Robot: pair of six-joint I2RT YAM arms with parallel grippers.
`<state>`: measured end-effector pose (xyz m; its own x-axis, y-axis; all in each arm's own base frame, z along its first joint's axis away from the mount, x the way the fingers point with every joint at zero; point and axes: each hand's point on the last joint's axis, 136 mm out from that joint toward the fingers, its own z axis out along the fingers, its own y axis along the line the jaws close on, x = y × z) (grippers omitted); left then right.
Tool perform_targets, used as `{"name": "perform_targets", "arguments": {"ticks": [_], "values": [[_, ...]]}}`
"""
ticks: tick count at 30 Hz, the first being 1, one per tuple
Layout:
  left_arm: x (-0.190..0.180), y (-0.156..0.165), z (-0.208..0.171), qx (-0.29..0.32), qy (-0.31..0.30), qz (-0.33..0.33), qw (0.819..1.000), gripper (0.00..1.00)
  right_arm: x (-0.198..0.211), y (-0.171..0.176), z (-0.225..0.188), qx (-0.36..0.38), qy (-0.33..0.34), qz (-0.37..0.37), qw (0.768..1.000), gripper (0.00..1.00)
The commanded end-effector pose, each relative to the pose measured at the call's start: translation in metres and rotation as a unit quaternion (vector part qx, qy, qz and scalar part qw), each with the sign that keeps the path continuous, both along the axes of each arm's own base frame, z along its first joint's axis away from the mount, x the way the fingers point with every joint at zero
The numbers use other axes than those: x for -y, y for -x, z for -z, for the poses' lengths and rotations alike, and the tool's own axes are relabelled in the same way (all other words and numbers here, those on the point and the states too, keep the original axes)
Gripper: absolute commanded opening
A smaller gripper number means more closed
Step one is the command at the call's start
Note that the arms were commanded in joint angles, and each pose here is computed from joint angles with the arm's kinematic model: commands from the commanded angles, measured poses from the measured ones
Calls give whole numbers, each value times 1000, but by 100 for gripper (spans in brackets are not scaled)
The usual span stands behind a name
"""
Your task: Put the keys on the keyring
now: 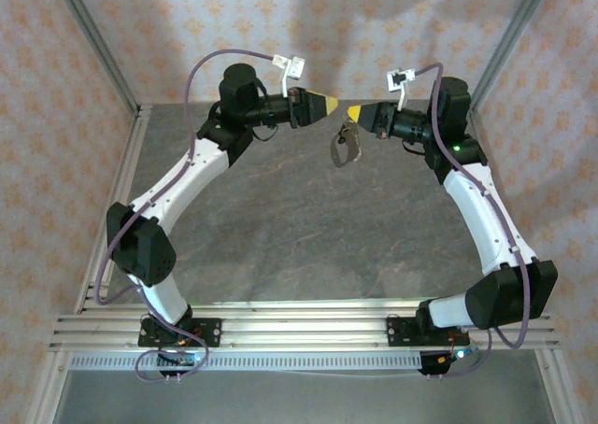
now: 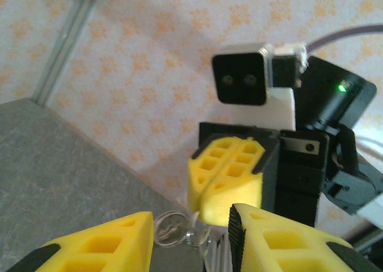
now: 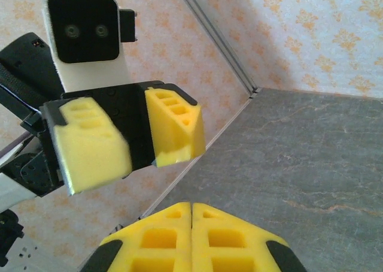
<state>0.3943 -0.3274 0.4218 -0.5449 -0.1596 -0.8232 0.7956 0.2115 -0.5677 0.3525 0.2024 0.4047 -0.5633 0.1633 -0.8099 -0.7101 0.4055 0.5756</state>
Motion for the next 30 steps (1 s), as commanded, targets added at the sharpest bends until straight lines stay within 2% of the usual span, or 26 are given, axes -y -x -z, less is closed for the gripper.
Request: {"name": "perform_targets", "arguments": {"ticks": [1, 21, 26, 30], "values": [[13, 15, -5, 29, -10, 41, 999, 38, -3, 10, -21, 39, -6, -27, 999, 0], [17, 19, -4, 35, -5, 58, 998, 36, -5, 13, -19, 34, -13, -40, 999, 0], [21, 32, -8, 45, -1, 83, 996, 32, -5, 9, -20, 34, -19, -32, 999, 0], [23, 41, -9, 50, -3, 94, 994, 22, -5, 6, -19, 30, -25, -32, 999, 0]]}}
